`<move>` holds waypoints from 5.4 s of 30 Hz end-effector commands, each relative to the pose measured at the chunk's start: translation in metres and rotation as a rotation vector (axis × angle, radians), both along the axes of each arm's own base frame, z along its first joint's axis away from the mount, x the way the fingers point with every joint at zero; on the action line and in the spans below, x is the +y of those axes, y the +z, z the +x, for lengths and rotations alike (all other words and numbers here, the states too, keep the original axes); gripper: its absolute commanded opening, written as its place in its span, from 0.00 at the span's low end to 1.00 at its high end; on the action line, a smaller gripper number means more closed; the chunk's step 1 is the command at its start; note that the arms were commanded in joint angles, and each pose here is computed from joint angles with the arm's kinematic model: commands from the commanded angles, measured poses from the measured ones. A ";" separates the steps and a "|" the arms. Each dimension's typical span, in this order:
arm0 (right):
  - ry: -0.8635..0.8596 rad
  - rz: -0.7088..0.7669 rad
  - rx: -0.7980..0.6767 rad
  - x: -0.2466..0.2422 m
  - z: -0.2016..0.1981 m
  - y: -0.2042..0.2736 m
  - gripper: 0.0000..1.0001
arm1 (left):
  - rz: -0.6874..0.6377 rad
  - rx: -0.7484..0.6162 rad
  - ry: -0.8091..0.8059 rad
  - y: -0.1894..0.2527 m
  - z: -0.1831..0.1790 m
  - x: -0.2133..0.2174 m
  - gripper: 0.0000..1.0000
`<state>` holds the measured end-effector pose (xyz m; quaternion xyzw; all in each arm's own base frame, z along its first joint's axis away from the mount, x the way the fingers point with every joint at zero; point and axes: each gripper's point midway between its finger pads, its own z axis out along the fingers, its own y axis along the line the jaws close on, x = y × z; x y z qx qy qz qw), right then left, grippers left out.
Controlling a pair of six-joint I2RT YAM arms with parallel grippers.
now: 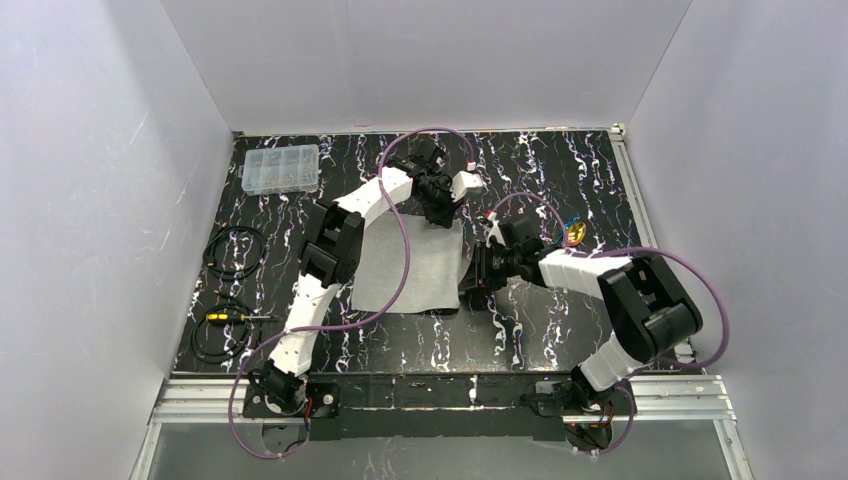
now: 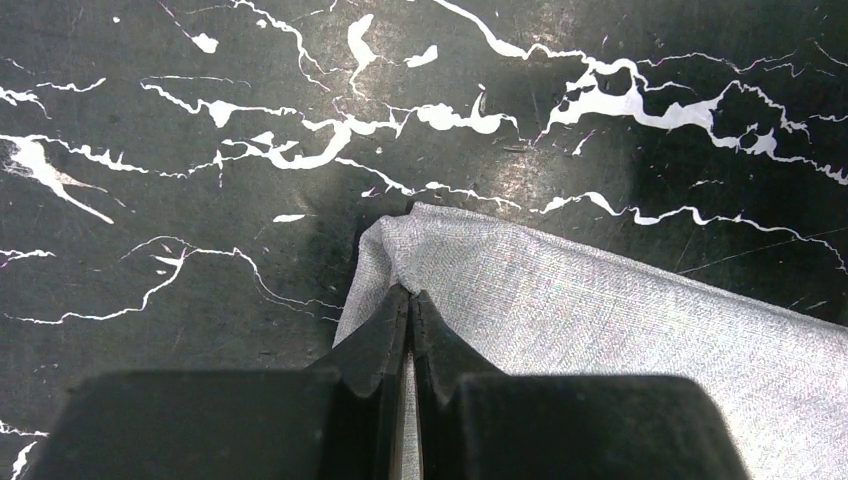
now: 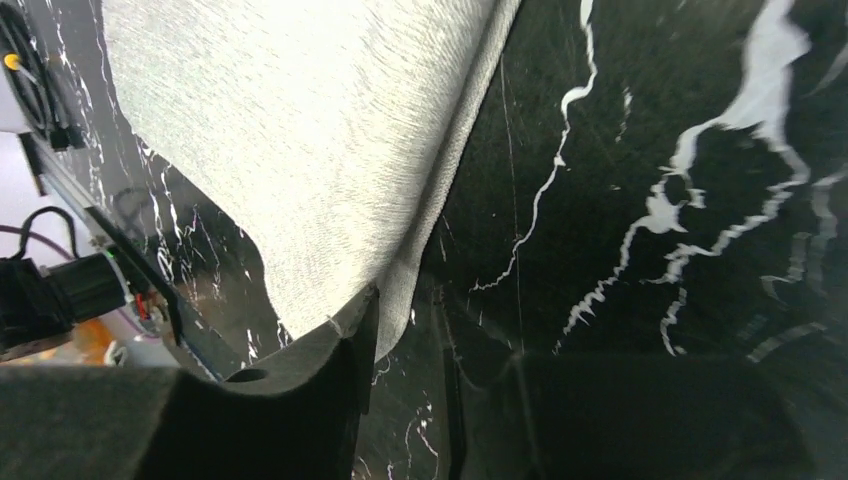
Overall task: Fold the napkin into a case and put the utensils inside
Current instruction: Smooth out the lower triangle-folded napkin at the center of the board, then pick up the lower triangle-folded napkin from the center of the board.
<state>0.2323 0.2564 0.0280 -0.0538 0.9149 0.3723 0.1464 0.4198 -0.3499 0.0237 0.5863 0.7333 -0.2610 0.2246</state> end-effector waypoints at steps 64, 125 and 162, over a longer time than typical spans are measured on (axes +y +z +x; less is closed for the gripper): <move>-0.025 0.125 -0.025 0.058 0.184 -0.008 0.12 | 0.067 0.152 0.433 0.049 0.043 0.178 0.60; 0.117 -0.293 -0.353 -0.001 0.132 0.103 0.72 | 0.015 0.026 0.667 0.138 0.057 0.216 0.88; 0.993 -0.496 -1.004 -0.008 -0.041 0.048 0.93 | 0.152 -0.268 -0.399 -0.004 -0.190 0.201 0.70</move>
